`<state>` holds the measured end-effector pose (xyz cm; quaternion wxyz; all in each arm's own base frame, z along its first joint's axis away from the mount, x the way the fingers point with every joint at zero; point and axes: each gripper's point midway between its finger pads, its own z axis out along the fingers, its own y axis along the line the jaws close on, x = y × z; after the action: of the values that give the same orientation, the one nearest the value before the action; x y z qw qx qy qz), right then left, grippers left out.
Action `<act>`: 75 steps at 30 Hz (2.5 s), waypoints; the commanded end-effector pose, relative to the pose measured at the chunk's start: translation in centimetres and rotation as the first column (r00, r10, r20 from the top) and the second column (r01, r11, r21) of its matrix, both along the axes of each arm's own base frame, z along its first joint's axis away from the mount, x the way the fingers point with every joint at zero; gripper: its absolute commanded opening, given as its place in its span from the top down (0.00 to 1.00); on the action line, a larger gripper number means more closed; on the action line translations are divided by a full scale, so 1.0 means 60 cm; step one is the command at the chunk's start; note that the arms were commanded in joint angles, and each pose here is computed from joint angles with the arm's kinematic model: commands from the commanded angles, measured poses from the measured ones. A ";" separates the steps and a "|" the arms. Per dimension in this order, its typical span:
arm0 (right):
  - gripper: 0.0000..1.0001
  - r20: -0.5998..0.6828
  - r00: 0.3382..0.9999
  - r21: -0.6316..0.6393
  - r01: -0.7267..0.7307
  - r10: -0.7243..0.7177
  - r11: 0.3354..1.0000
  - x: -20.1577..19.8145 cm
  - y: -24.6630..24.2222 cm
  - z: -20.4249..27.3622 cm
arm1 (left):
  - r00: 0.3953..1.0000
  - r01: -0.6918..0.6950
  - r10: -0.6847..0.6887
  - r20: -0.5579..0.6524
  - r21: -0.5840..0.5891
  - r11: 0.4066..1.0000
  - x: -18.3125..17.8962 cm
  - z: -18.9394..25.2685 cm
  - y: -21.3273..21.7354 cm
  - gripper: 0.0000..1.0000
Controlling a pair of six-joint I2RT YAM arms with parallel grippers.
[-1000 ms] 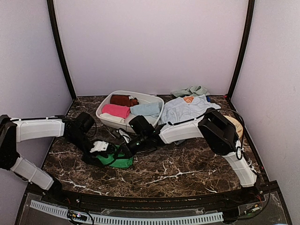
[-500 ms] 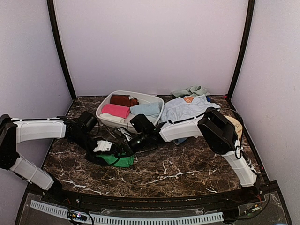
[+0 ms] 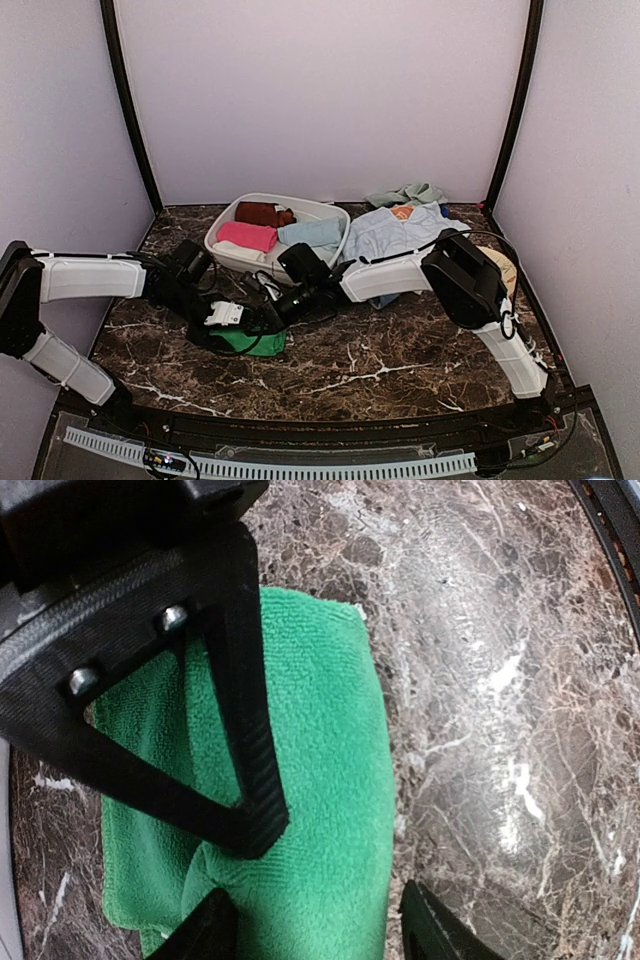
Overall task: Roll the towels
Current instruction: Roll the towel at the center of the board.
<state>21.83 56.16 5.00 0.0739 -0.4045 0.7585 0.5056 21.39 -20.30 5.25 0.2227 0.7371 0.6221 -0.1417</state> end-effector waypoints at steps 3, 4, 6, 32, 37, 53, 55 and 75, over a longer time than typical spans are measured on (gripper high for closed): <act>0.75 -0.046 0.996 -0.199 0.071 -0.082 0.977 0.004 -0.050 -0.087 | 0.999 -0.032 0.034 -0.013 0.130 0.991 0.005 -0.063 0.029 0.45; 0.69 -0.034 0.995 -0.188 0.084 -0.092 0.979 0.011 -0.051 -0.078 | 0.999 -0.036 0.040 -0.022 0.137 0.990 0.003 -0.068 0.031 0.47; 0.60 0.007 0.992 -0.178 0.123 -0.123 0.976 0.030 -0.059 -0.059 | 0.998 -0.037 0.044 -0.048 0.147 0.988 -0.005 -0.079 0.034 0.52; 0.00 0.733 0.317 0.430 0.470 -0.602 0.771 0.137 -0.354 0.268 | 0.842 -0.069 0.139 -0.522 0.151 0.986 -0.075 -0.056 0.036 0.76; 0.03 0.957 0.234 0.142 0.135 -0.171 0.981 -0.002 -0.220 0.182 | 0.816 -0.113 0.183 -0.548 0.160 0.981 -0.058 -0.060 0.039 0.73; 0.27 0.990 0.072 -0.104 -0.202 0.120 0.974 -0.086 -0.003 0.072 | 0.780 -0.152 0.238 -0.579 0.194 0.969 -0.033 -0.071 0.042 0.69; 0.30 0.987 0.076 -0.124 -0.187 0.140 0.974 -0.069 0.002 0.051 | 0.784 -0.152 0.235 -0.575 0.189 0.970 -0.032 -0.070 0.041 0.68; 0.54 0.866 0.374 -0.318 -0.103 0.333 0.943 -0.006 -0.040 -0.106 | 0.847 -0.277 0.237 -0.475 -0.015 0.961 -0.012 0.005 0.062 0.19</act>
<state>20.96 57.17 5.42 0.4646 -0.7050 0.5152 0.1474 22.05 -19.16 5.02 0.1251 0.6039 0.7188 -0.3209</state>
